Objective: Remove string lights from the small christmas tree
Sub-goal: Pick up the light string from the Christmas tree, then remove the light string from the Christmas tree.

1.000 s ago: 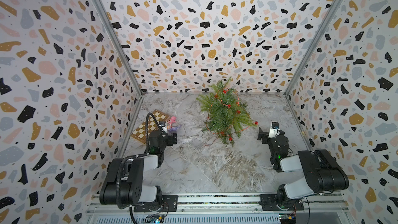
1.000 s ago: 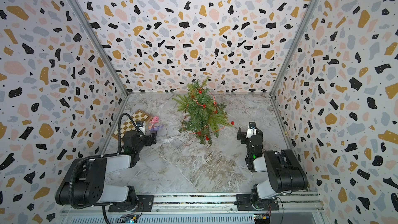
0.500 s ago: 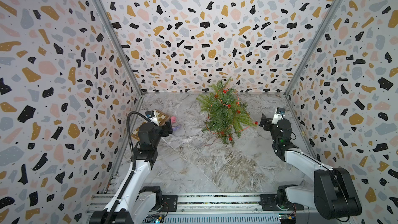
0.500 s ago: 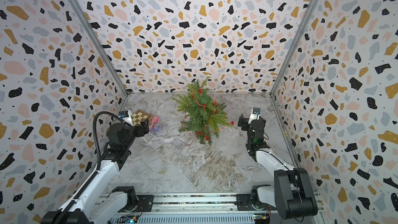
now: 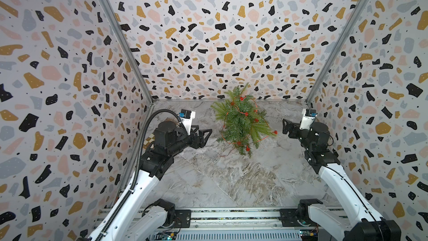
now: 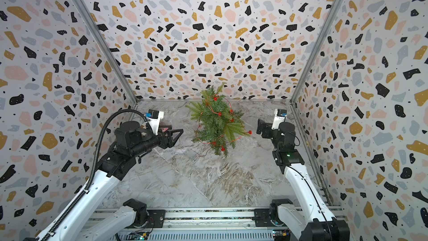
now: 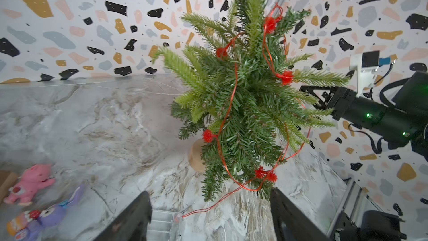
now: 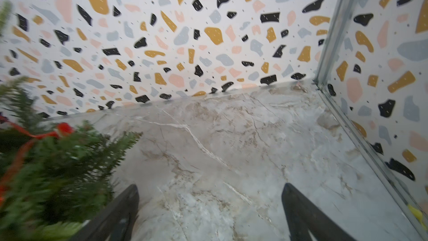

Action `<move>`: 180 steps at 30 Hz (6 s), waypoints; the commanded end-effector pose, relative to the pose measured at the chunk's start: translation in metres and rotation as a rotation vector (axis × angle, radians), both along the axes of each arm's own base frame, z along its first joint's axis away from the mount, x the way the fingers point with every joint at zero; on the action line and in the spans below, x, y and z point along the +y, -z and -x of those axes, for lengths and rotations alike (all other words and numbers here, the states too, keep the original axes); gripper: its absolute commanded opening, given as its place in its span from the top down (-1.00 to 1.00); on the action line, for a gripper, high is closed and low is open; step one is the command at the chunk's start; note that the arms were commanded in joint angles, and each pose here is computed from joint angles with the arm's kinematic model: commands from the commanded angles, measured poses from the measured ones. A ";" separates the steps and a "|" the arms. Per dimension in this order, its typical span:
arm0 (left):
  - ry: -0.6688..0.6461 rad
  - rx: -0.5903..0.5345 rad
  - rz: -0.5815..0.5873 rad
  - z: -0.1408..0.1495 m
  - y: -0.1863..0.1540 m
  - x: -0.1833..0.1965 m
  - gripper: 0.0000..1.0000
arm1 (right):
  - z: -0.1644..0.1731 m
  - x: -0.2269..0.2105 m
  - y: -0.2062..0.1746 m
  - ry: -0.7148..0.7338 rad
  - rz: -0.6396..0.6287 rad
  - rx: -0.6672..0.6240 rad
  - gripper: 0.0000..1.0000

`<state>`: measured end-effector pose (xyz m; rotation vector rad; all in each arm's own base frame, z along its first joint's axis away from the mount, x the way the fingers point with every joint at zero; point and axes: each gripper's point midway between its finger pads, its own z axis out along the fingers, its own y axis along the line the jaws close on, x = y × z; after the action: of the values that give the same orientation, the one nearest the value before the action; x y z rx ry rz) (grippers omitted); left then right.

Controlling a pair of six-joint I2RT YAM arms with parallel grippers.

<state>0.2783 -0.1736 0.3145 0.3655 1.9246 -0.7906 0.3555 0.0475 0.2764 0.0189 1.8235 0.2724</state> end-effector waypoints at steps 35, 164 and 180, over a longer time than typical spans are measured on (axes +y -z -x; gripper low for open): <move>0.104 0.037 0.165 -0.031 -0.067 -0.122 -0.16 | 0.028 0.118 -0.093 -0.442 0.094 -0.068 -0.84; 0.003 -0.220 -0.161 -0.131 -0.162 -0.120 1.00 | 0.021 0.127 -0.153 -0.459 0.022 -0.200 -0.96; 0.045 -0.305 -0.160 -0.151 -0.172 -0.134 1.00 | 0.014 0.146 -0.159 -0.646 0.062 -0.247 -0.91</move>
<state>0.4327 -0.3054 0.4552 0.5712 1.8175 -0.5556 0.3554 0.1779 0.4047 -0.4966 1.6697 0.5920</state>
